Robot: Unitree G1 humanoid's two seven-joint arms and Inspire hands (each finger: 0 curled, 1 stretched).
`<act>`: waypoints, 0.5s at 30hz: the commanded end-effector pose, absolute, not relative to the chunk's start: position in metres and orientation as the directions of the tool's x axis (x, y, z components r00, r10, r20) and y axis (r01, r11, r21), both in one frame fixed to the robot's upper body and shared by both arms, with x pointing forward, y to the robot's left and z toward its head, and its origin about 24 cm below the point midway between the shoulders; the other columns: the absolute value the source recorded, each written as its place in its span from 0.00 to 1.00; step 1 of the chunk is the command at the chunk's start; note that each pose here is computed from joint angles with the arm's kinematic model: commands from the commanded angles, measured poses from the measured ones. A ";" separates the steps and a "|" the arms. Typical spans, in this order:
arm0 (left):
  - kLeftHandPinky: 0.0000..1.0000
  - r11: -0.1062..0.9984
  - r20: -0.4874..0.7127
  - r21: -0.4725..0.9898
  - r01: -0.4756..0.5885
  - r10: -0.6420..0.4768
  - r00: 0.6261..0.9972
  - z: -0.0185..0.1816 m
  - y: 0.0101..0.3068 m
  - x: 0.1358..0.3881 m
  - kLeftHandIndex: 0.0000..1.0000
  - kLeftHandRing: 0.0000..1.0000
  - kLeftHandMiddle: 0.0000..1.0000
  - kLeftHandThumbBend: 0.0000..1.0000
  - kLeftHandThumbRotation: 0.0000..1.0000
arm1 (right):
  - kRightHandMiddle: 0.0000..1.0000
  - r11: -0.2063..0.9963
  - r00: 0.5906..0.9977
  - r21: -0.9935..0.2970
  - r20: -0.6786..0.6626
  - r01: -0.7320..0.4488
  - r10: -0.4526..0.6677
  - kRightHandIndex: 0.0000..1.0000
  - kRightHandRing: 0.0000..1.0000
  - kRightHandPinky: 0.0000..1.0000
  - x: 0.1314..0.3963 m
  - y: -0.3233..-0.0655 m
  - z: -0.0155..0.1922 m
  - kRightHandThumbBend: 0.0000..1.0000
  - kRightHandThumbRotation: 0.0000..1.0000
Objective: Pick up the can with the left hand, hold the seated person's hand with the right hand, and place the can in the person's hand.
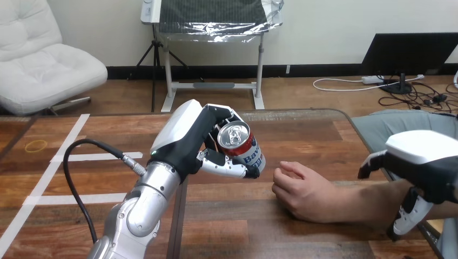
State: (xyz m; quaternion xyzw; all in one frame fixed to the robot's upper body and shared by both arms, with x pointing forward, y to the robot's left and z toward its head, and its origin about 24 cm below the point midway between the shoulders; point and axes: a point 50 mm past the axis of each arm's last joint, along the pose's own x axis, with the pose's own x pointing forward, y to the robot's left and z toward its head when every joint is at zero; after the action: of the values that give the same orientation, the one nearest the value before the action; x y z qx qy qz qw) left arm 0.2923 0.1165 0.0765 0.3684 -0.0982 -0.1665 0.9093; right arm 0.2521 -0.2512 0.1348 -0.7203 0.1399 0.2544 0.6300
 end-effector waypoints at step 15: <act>0.33 0.687 0.167 0.708 0.161 -0.385 0.908 0.103 0.114 0.296 0.48 0.38 0.44 0.64 0.00 | 0.89 -0.308 0.817 -0.807 -0.561 -0.504 0.133 0.83 0.90 0.90 0.283 -0.241 0.135 0.81 0.09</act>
State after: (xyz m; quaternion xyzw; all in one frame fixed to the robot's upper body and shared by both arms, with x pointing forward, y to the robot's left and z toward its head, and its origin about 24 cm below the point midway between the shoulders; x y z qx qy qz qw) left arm 0.2917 0.1171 0.0755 0.3692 -0.0963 -0.1665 0.9092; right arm 0.2673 -0.2479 0.1185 -0.7415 0.1509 0.2963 0.5828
